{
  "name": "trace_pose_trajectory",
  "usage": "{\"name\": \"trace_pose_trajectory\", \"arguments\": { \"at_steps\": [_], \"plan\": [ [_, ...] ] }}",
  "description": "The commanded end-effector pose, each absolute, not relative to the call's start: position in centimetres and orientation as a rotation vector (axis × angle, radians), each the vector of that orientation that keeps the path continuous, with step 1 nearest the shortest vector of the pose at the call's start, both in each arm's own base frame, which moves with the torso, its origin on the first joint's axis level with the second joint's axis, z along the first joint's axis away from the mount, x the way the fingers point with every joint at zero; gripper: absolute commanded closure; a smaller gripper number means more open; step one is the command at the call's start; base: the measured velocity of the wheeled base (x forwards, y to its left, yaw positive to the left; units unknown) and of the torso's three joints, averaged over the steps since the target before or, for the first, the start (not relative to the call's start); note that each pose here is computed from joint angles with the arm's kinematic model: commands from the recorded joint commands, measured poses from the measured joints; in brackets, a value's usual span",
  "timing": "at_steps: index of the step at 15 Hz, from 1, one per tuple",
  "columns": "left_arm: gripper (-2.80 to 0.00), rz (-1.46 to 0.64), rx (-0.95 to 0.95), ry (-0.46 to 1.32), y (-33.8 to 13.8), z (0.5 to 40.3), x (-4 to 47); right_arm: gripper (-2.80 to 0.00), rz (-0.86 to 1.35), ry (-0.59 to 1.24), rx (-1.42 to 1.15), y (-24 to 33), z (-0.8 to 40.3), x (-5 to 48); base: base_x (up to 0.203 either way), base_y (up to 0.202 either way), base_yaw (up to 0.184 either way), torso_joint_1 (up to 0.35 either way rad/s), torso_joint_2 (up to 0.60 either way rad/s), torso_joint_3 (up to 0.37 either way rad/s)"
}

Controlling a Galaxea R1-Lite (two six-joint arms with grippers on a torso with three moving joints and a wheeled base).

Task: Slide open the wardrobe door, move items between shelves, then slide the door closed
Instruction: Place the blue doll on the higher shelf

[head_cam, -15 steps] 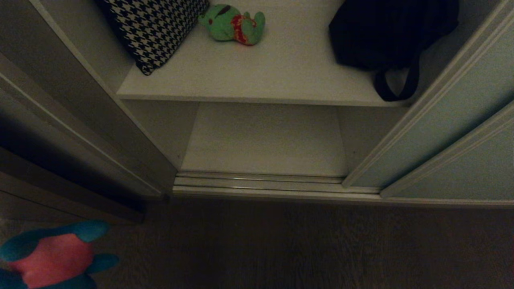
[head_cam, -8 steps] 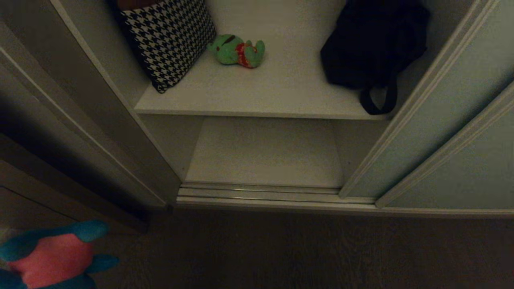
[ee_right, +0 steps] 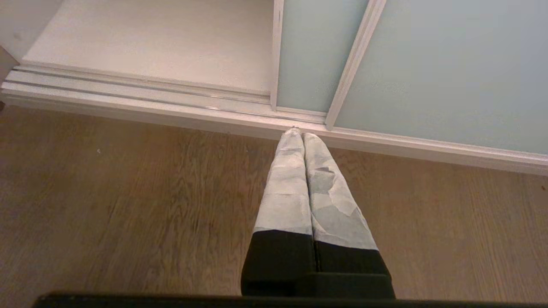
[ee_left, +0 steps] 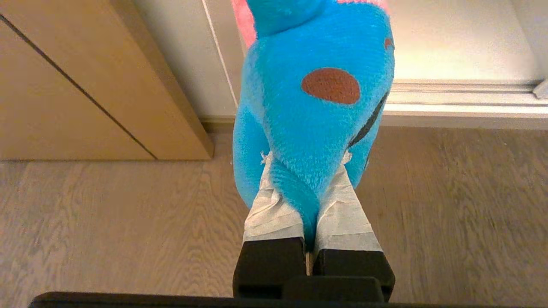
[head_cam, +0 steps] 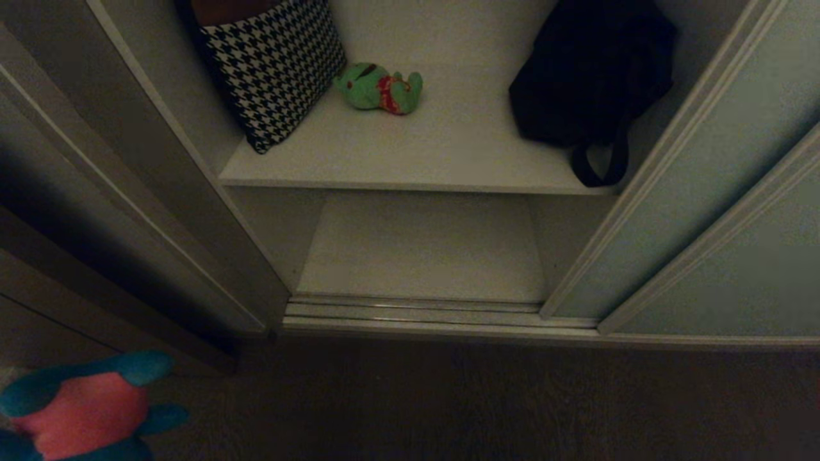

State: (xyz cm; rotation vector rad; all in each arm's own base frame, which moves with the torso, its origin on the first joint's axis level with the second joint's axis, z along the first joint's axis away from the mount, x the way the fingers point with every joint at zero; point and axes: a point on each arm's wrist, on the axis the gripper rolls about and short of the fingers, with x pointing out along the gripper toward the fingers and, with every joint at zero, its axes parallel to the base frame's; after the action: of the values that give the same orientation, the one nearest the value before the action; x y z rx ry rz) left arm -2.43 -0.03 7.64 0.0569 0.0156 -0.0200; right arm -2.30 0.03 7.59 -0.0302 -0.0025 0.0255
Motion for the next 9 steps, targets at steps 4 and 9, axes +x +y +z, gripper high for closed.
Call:
{"name": "trace_pose_trajectory", "arguments": {
  "at_steps": [4, 9],
  "plan": [
    [0.00, -0.019, 0.052, 0.026, -0.03, 7.60, -2.43, 0.00, 0.026, -0.005, -0.031, 0.03, 7.58, -2.32, 0.000, 0.000, 0.000, 0.000, 0.00, 0.000],
    [0.00, -0.024, 0.050, 0.019, -0.04, 7.66, -2.42, 0.00, 0.026, -0.005, -0.031, 0.03, 7.58, -2.32, 0.181, 0.000, 0.002, 0.001, 0.01, 0.005]
  ]
}}
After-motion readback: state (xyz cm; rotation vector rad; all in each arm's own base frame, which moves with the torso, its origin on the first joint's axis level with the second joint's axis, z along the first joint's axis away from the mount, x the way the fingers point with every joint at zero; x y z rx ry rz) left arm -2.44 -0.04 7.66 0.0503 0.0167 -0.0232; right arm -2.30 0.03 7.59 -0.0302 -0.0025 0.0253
